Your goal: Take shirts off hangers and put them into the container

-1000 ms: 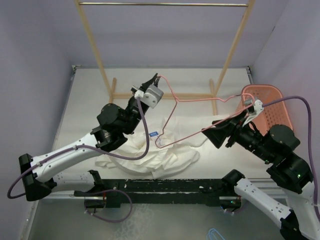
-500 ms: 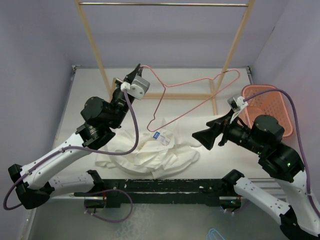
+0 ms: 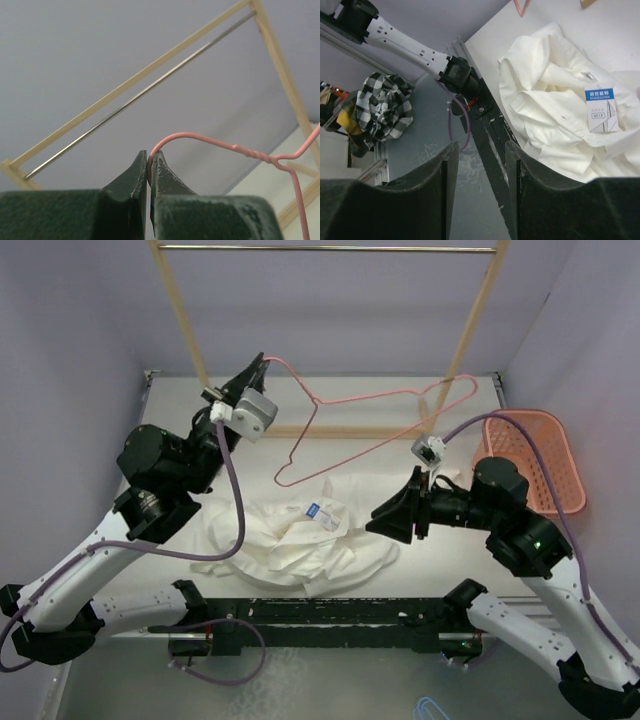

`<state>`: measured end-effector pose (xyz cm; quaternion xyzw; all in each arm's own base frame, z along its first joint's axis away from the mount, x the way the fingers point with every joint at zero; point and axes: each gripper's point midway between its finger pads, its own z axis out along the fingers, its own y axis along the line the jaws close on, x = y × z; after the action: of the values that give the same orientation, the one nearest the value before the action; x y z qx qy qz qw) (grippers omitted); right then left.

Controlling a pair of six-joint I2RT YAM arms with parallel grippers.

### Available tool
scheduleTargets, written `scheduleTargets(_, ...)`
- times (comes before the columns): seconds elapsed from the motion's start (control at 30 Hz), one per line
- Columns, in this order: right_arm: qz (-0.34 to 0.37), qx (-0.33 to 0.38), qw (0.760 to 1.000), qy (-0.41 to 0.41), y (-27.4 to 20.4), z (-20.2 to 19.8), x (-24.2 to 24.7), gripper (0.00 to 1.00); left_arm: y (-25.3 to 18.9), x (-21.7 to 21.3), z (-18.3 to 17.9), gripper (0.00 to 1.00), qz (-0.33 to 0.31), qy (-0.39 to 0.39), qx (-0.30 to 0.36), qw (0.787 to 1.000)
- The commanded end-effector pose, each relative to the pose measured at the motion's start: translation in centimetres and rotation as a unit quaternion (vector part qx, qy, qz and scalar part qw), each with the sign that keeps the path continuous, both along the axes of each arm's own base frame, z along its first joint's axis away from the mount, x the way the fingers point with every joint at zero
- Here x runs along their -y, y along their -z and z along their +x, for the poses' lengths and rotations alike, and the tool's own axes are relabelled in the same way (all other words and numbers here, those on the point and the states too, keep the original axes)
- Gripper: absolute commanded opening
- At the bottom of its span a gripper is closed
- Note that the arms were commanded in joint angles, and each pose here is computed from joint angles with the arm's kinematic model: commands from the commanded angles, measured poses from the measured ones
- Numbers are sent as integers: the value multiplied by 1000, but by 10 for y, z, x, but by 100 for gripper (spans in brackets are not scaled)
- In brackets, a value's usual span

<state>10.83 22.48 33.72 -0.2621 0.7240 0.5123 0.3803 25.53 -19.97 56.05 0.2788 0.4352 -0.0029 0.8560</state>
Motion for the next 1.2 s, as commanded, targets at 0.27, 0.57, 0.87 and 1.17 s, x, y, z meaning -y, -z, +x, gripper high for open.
scheduleTargets(0.27,-40,63,997,-37,-40,-43,33,45,89,57,35,0,209,19,-82,974)
scheduleTargets(0.57,-108,117,985,58,-46,-13,58,62,119,84,-3,0,280,149,-73,946)
scheduleTargets(0.87,-167,131,976,45,-30,22,44,62,117,78,-94,0,271,340,-134,891)
scheduleTargets(1.17,-144,147,979,-1,-37,15,31,58,115,78,-116,0,260,386,-142,874)
